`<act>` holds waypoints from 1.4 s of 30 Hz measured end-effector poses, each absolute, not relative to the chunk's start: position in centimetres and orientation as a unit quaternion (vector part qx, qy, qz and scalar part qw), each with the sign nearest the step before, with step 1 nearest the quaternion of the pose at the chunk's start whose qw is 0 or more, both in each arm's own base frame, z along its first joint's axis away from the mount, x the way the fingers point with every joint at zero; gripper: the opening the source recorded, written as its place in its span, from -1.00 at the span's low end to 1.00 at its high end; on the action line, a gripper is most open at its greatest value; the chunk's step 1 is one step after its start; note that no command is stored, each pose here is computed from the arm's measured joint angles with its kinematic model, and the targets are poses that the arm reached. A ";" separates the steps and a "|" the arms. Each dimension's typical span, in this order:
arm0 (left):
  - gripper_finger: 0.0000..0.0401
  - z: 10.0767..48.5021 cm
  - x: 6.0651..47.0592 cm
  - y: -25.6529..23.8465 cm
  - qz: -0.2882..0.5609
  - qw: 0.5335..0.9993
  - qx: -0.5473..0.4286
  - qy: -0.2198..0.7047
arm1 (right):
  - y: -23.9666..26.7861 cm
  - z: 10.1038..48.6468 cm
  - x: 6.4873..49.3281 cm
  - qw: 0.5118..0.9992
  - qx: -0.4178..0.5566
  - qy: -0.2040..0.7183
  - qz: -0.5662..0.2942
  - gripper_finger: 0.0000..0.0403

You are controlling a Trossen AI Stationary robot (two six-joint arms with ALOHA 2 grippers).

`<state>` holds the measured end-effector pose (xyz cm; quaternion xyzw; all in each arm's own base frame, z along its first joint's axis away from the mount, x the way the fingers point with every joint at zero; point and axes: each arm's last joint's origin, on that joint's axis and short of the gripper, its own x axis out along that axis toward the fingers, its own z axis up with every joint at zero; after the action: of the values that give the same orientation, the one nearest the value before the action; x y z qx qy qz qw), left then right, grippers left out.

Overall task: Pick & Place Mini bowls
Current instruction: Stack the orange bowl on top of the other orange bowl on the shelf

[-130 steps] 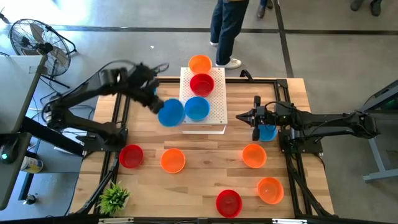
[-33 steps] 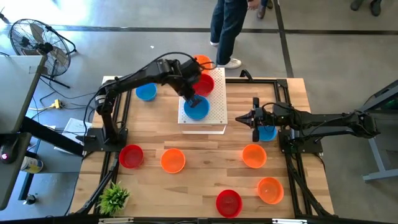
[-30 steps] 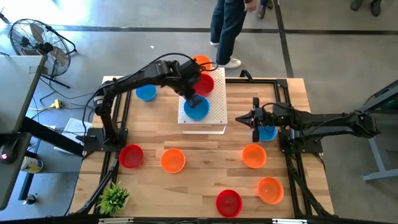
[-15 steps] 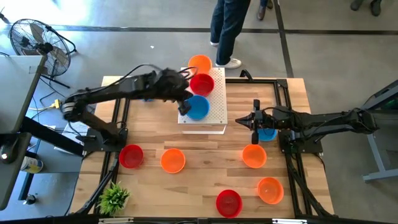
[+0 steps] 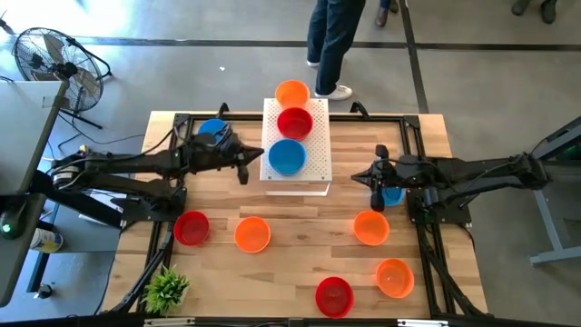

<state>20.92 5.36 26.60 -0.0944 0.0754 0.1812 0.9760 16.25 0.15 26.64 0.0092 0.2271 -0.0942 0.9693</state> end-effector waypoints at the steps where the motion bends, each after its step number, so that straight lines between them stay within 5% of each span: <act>1: -1.00 26.1 20.7 5.3 0.181 0.977 -0.088 0.065 | 0.3 26.9 16.2 0.966 0.014 0.238 -0.099 -0.99; 15: -1.00 21.6 19.0 5.3 0.242 0.970 -0.010 0.030 | 5.5 27.4 17.6 0.859 0.070 0.499 -0.090 -0.59; 26: -1.00 21.6 19.0 5.3 0.243 0.970 -0.005 0.031 | 12.1 22.5 20.0 0.780 0.117 0.605 -0.107 -0.09; 35: -1.00 21.6 19.0 5.3 0.244 0.969 -0.005 0.031 | 14.4 18.3 21.9 0.742 0.132 0.643 -0.132 -0.19; 42: -1.00 21.6 19.0 5.3 0.244 0.969 -0.005 0.031 | 14.9 16.2 22.7 0.729 0.130 0.655 -0.151 -0.50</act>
<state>19.04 5.33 21.58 -0.0055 0.0315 0.2438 0.9693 22.74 14.87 16.16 0.1301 0.6551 -0.1509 0.7288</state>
